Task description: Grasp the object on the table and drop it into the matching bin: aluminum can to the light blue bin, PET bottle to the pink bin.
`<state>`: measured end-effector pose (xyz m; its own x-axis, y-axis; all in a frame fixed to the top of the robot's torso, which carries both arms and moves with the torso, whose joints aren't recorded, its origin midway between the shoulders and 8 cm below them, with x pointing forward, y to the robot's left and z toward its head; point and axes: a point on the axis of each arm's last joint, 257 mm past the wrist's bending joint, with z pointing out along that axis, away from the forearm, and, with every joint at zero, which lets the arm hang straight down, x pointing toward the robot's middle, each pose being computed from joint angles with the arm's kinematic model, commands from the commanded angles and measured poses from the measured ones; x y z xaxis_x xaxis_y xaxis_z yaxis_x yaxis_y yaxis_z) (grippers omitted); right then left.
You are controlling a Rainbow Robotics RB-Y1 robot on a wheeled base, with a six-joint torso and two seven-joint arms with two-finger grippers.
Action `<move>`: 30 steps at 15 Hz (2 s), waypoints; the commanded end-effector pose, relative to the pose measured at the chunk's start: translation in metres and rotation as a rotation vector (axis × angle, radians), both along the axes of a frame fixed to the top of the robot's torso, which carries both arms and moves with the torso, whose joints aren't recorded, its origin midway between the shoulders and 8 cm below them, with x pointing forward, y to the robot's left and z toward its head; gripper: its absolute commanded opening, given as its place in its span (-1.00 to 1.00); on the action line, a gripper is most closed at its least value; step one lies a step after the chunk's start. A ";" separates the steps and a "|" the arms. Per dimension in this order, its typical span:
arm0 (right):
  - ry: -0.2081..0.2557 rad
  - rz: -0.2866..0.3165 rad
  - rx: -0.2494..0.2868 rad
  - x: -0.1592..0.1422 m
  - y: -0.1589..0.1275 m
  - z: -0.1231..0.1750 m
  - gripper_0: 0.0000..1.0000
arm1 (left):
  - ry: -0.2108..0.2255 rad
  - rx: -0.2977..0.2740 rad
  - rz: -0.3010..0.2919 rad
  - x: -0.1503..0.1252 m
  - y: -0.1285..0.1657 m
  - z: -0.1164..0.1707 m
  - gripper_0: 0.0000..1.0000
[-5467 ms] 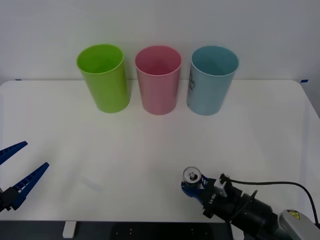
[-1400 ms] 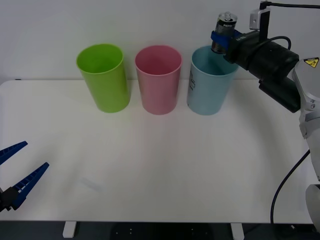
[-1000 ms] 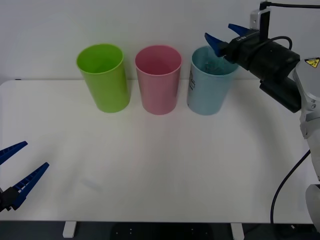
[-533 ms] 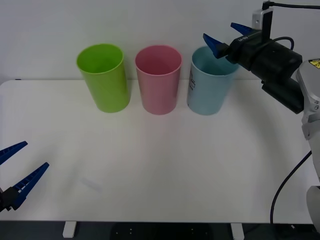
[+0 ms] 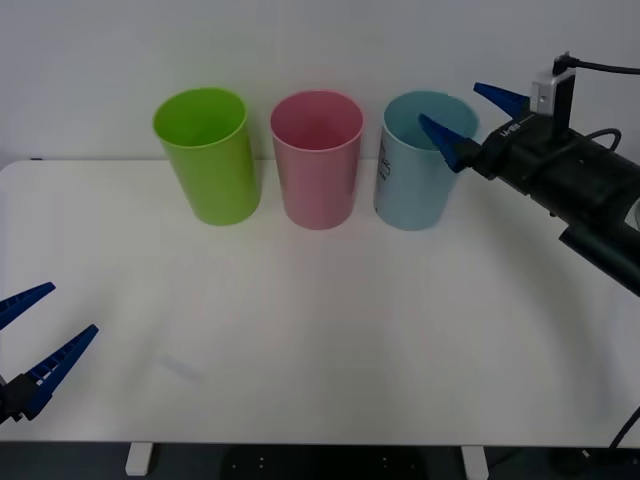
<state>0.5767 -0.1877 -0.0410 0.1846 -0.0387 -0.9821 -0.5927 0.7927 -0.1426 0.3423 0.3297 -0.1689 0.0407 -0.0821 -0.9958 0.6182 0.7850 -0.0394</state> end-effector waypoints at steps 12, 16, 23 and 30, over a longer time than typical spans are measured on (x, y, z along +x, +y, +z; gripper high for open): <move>0.047 0.081 -0.181 -0.143 -0.045 -0.098 1.00 | 0.000 0.000 0.000 0.000 0.000 0.000 1.00; 0.100 0.117 -0.197 -0.177 -0.060 -0.121 1.00 | 0.000 0.000 0.000 0.000 0.000 0.000 1.00; 0.193 0.134 -0.181 -0.222 -0.071 -0.151 1.00 | 0.000 0.000 0.000 0.000 0.000 0.000 1.00; 0.234 0.168 -0.182 -0.240 -0.065 -0.165 1.00 | 0.000 0.000 0.000 0.000 0.000 0.000 1.00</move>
